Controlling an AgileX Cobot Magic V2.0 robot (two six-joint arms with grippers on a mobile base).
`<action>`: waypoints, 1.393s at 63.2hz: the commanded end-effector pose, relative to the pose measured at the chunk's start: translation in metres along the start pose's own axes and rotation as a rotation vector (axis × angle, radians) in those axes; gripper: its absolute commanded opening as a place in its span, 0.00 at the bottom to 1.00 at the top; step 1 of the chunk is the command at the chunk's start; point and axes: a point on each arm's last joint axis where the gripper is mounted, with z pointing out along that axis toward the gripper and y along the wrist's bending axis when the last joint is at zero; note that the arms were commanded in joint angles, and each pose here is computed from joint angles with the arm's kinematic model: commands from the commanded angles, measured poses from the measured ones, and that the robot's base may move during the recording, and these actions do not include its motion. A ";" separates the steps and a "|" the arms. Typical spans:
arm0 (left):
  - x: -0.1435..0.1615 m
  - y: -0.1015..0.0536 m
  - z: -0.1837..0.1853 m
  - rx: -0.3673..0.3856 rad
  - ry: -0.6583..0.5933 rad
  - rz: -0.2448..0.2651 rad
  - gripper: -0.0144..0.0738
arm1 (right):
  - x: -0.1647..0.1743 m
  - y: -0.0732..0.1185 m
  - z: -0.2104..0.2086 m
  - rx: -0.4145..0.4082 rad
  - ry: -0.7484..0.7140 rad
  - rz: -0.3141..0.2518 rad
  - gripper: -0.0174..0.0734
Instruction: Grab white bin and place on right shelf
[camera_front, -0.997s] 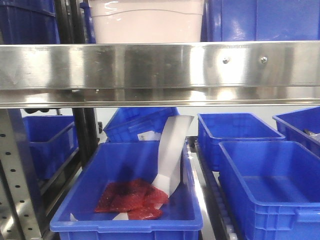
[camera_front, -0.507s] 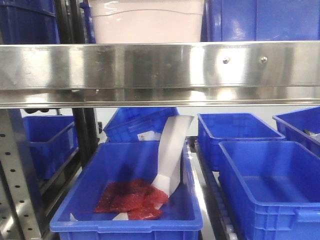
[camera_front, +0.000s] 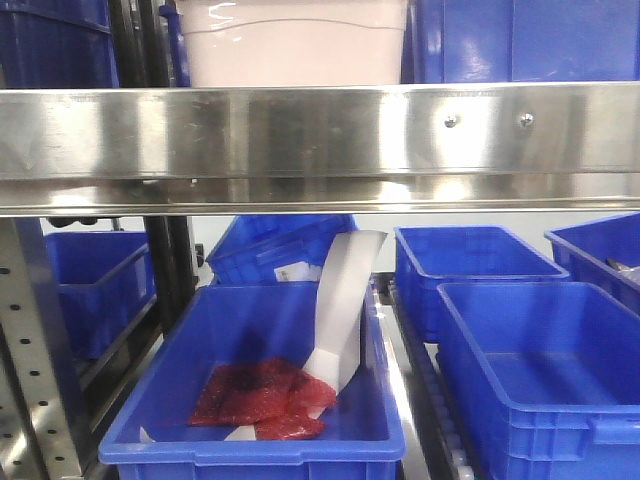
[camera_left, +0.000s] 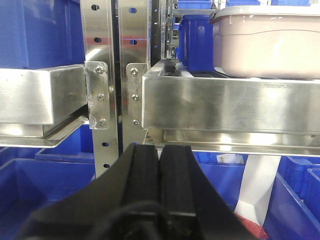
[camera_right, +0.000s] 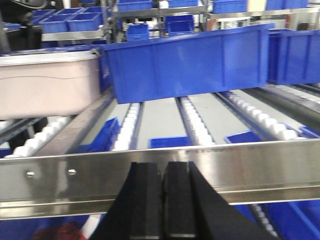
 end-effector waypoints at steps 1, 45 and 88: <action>-0.009 0.001 -0.001 -0.010 -0.105 -0.014 0.03 | -0.011 0.000 0.001 0.007 -0.086 -0.021 0.27; -0.009 0.001 -0.001 -0.010 -0.105 -0.014 0.03 | 0.101 -0.016 -0.004 0.069 -0.064 -0.064 0.27; -0.009 0.001 -0.001 -0.010 -0.105 -0.014 0.03 | 0.099 -0.011 -0.004 -0.009 -0.082 -0.067 0.27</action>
